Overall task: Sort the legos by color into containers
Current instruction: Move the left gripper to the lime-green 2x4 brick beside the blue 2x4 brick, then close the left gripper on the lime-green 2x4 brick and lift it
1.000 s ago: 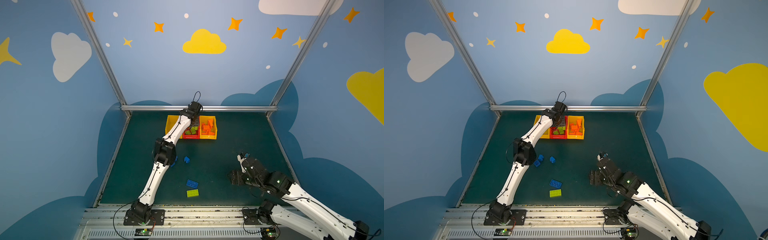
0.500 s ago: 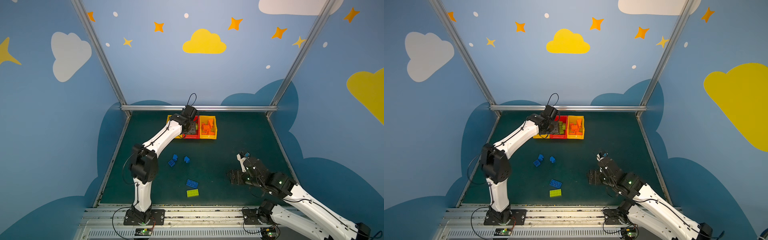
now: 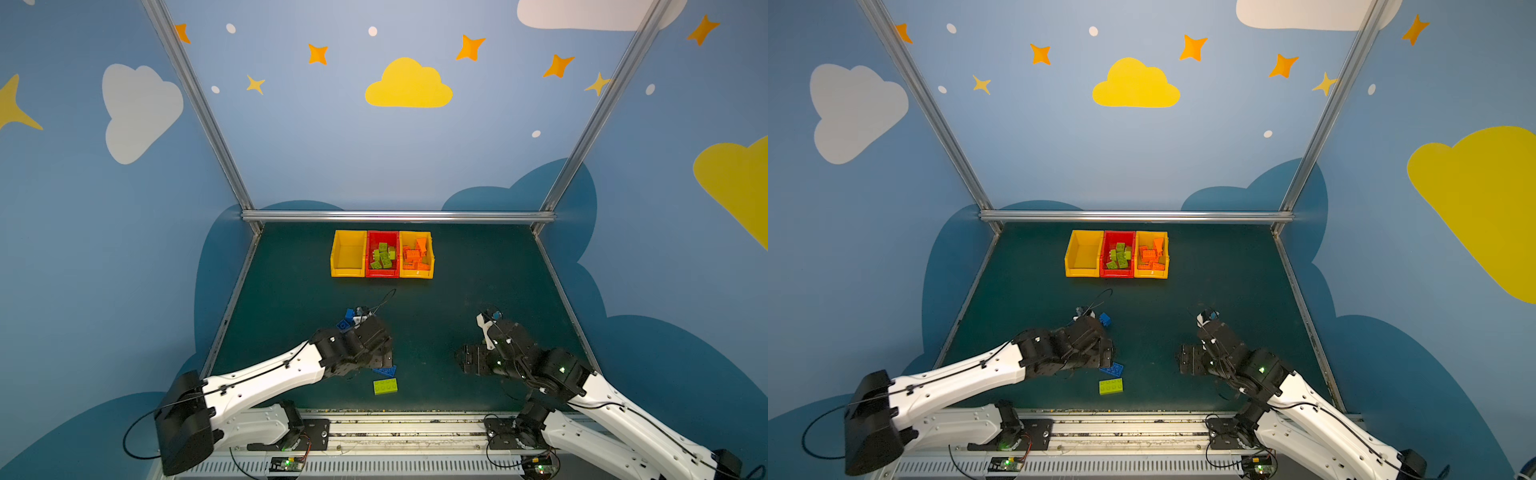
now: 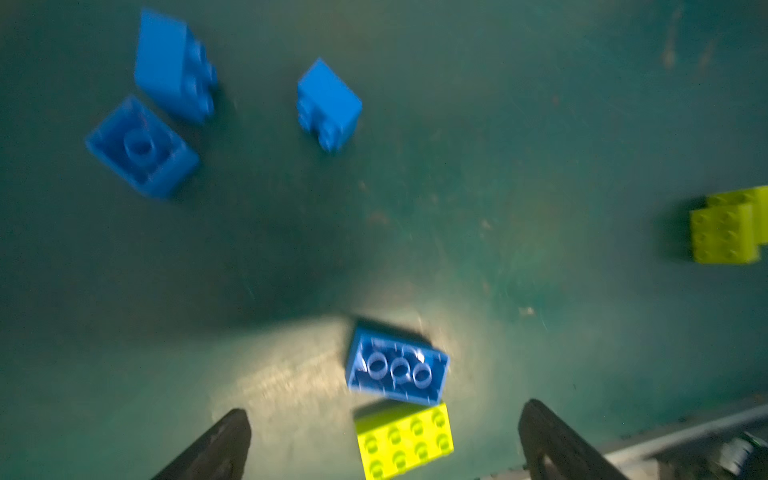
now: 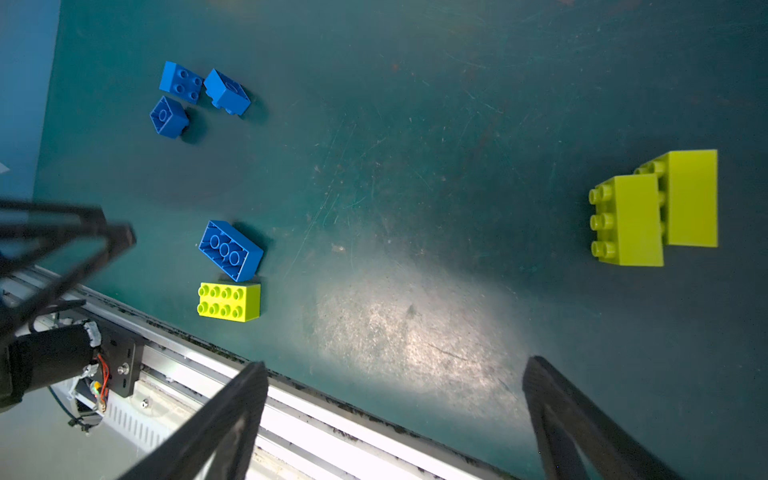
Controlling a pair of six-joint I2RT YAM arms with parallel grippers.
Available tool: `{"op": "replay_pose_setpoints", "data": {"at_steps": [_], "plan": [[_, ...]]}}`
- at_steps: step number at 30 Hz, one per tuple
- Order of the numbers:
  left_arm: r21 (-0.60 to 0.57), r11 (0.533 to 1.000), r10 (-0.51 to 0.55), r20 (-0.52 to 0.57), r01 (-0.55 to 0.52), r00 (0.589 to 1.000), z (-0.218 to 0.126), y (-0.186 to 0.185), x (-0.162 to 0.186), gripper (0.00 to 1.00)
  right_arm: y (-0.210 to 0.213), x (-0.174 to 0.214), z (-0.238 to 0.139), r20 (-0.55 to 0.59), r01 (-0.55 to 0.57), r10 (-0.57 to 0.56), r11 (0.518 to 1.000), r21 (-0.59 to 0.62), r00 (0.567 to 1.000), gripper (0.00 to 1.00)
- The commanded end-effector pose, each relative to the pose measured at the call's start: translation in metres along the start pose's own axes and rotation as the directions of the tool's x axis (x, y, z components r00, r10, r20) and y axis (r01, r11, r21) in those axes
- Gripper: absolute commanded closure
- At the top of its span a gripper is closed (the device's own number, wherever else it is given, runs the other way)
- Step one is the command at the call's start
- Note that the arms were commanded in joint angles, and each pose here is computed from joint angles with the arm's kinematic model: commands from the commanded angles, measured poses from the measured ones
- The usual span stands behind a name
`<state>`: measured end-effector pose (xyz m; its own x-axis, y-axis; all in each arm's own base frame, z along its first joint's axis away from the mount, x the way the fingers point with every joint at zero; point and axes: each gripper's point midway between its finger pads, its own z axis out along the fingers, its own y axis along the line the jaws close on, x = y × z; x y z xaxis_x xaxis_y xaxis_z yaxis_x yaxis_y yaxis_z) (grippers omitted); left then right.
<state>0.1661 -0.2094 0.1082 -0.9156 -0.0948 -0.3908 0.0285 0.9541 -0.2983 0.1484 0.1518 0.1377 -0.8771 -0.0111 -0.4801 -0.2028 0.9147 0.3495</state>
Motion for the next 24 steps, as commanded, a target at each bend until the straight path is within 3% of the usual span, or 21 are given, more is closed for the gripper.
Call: {"op": "replay_pose_setpoints", "data": {"at_steps": [1,10,24], "plan": [[0.031,0.988,-0.152,0.035,0.151,0.988,-0.009,0.006,0.015,0.0,-0.011,0.014,0.005,-0.025,-0.018,0.018,0.999,0.029,1.0,0.06],[0.016,0.99,-0.142,0.013,0.142,0.99,-0.002,-0.003,0.039,0.0,-0.013,0.023,0.001,-0.014,-0.024,0.023,1.0,-0.009,1.0,0.06],[-0.163,0.985,-0.079,-0.099,0.062,0.992,0.04,-0.013,0.069,0.01,-0.026,0.036,0.0,0.027,-0.059,0.06,0.997,-0.04,0.998,0.06]]}}
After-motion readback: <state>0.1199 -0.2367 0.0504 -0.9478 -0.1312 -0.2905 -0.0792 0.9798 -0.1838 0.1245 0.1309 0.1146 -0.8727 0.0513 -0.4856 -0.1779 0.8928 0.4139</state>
